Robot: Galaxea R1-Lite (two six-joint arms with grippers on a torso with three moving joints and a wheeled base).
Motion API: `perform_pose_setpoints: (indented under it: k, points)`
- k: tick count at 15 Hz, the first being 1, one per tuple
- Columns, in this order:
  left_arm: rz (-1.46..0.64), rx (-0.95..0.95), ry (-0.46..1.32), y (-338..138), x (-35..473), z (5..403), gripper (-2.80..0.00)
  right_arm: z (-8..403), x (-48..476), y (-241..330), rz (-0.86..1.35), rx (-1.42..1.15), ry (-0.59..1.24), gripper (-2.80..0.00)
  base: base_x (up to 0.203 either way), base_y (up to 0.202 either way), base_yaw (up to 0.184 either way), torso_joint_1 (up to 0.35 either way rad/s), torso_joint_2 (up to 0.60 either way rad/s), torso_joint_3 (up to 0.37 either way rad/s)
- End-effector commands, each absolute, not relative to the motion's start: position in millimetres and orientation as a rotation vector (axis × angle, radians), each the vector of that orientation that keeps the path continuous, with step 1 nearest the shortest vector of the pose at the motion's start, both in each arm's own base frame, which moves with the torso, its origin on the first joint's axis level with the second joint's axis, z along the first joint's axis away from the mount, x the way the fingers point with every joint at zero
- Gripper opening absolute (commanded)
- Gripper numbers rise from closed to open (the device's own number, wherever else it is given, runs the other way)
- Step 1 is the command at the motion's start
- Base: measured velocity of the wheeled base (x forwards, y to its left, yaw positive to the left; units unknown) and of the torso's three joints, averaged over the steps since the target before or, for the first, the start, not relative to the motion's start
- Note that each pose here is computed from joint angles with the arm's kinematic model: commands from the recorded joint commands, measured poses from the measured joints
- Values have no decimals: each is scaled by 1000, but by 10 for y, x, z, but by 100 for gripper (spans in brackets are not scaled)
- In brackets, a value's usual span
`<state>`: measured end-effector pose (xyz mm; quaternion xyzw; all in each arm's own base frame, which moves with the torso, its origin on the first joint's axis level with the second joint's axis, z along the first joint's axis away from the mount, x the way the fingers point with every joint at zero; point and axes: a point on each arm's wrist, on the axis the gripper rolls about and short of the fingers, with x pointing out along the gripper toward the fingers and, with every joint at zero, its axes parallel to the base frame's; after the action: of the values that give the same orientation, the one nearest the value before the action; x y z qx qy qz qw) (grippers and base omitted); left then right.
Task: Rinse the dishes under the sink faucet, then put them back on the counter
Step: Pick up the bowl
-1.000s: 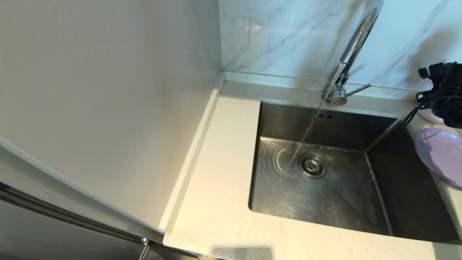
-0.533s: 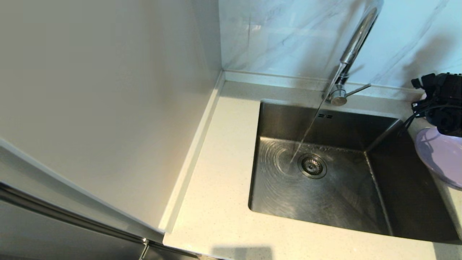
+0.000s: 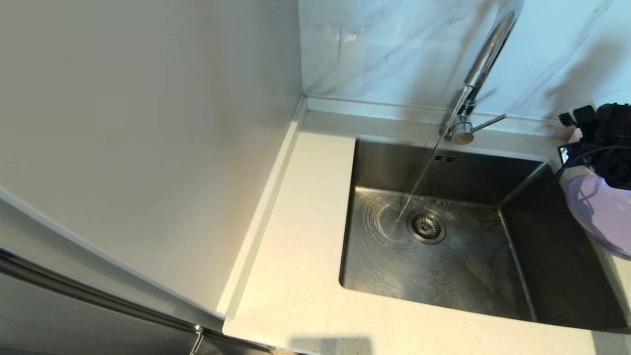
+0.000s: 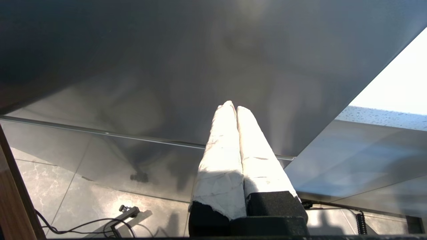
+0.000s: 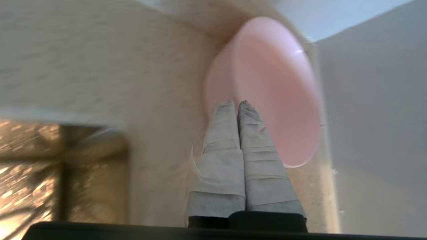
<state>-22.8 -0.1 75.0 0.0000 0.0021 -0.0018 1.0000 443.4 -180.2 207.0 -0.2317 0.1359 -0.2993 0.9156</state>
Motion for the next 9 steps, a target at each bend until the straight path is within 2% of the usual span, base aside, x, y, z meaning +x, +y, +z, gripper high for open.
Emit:
perform_pose_setpoints:
  k: [1, 9]
  points:
    - [-3, 0, 5, -1, -228, 750, -280, 2191, 4294, -1733, -572, -464, 260, -280, 0, 0, 0, 0, 0, 0]
    - [-5, 0, 5, -1, -228, 750, -280, 2461, 4175, -1589, -519, -437, 179, -280, 0, 0, 0, 0, 0, 0]
